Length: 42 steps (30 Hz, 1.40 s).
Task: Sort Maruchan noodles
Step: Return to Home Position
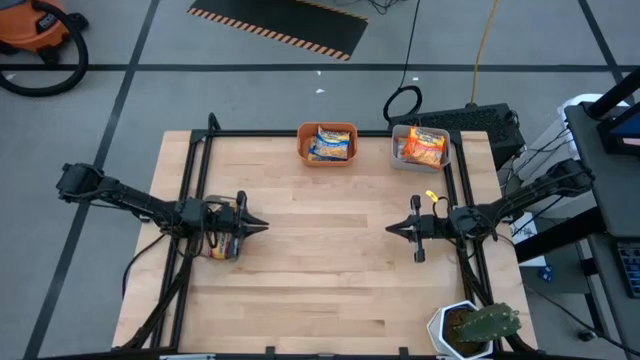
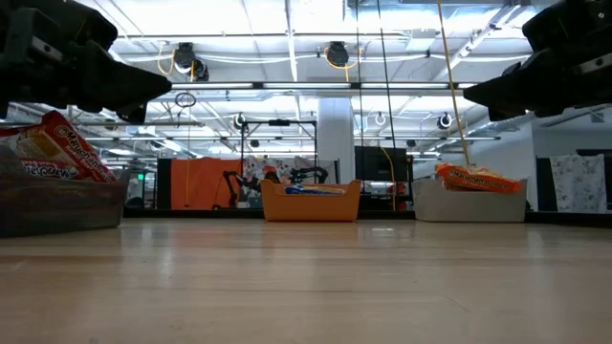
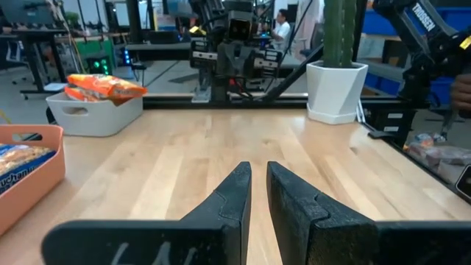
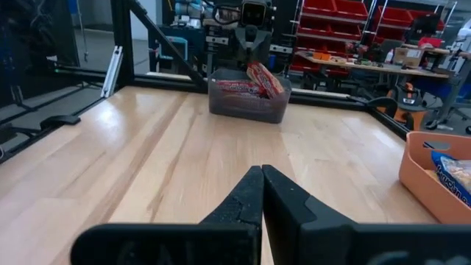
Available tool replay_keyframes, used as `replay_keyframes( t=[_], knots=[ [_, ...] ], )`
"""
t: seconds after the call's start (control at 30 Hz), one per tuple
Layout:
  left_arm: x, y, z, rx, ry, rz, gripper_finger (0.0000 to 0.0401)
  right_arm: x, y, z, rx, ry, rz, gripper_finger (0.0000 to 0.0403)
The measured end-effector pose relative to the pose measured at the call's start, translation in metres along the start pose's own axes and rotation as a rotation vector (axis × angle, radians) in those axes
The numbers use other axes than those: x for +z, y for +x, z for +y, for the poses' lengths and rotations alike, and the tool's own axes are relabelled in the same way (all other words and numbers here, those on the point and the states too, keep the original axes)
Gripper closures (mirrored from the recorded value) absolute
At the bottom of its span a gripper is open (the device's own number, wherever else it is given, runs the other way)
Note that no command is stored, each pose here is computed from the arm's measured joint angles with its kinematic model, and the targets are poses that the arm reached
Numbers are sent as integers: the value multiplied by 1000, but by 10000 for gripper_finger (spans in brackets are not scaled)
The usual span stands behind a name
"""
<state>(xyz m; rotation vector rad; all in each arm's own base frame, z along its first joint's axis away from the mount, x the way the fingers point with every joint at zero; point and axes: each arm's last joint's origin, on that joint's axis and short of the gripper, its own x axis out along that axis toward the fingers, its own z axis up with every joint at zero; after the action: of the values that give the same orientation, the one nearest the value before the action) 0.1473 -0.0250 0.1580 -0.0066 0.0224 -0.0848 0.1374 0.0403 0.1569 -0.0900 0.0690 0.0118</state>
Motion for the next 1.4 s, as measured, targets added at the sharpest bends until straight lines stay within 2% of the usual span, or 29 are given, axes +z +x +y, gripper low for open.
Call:
replay_keyframes(
  t=[0.57, 1.03, 1.23, 1.4],
  knots=[
    [10, -21, 3, 39, 7, -25, 350, 1, -7, -3, 5, 42, 12, 403],
    [12, -34, 4, 39, -10, -36, 350, 10, -15, -6, 9, 59, -65, 403],
    [9, -34, 5, 39, -28, -11, 350, 12, -23, -7, 42, 64, -87, 403],
    [9, -34, 5, 39, -16, -11, 350, 11, -29, -7, 125, 44, -78, 403]
  ],
)
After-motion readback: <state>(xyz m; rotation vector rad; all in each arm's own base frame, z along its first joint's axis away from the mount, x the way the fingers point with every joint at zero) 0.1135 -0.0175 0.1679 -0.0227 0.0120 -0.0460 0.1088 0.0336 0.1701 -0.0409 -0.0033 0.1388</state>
